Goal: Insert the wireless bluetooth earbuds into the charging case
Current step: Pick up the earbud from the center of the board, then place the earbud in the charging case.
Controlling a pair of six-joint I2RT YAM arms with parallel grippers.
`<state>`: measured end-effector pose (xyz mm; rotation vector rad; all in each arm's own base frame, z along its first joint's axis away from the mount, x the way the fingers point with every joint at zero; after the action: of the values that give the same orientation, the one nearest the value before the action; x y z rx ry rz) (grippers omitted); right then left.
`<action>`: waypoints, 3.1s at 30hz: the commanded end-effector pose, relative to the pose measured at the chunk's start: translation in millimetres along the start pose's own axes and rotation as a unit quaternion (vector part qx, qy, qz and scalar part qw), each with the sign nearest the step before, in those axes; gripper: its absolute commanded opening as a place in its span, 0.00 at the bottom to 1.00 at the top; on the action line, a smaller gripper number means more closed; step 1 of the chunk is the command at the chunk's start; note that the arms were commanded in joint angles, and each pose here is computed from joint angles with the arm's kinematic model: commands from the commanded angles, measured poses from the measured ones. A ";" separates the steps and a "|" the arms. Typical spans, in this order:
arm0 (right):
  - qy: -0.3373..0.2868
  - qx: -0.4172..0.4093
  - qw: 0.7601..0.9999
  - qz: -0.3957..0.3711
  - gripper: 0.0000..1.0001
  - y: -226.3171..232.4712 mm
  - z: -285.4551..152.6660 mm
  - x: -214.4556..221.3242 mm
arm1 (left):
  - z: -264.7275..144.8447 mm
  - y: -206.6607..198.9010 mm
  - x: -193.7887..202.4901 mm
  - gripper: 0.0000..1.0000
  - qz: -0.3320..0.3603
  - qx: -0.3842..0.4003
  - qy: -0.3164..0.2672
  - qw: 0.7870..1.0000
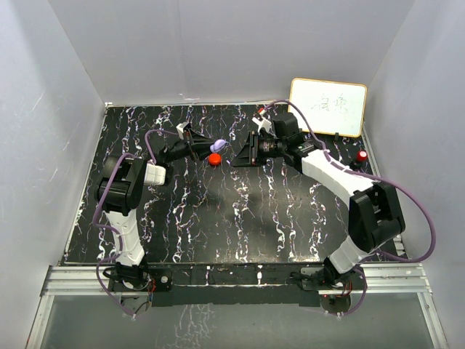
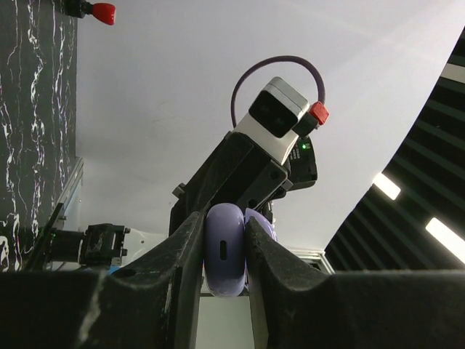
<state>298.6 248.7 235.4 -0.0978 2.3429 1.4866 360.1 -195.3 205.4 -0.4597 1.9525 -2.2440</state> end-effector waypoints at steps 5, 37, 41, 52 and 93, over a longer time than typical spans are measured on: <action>-0.020 -0.065 0.998 0.000 0.11 28.9 -2.9 -24.9 | -14.4 -41.3 37.1 0.00 0.129 0.078 0.050 0.987; 0.035 -0.079 0.993 0.083 0.10 -15.8 4.5 -5.7 | -19.6 3.6 33.4 0.00 0.158 0.045 0.045 0.985; 0.035 -0.079 0.993 0.085 0.10 -18.3 1.9 -2.4 | -17.6 7.0 29.5 0.00 0.165 0.035 0.037 0.985; 0.034 -0.076 0.993 0.081 0.10 -28.0 -2.1 1.4 | -13.8 13.6 19.5 0.00 0.187 -0.003 -0.001 0.982; 0.036 -0.107 0.989 0.094 0.09 -35.5 30.0 -23.6 | -14.9 27.9 13.9 0.00 0.126 -0.036 -0.042 0.991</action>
<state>329.8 249.5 184.9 0.1004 2.3685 1.8190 341.9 -192.0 151.2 -0.3998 2.0063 -1.9955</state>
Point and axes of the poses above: each gripper's point midway between its finger pads, its own z axis out along the fingers, its own y axis along the line the jaws close on, x = y × z, the point moved 6 cm from there along -z, back along the fingers, and after that the axes turned 9 degrees about z, right-handed, at the moved point
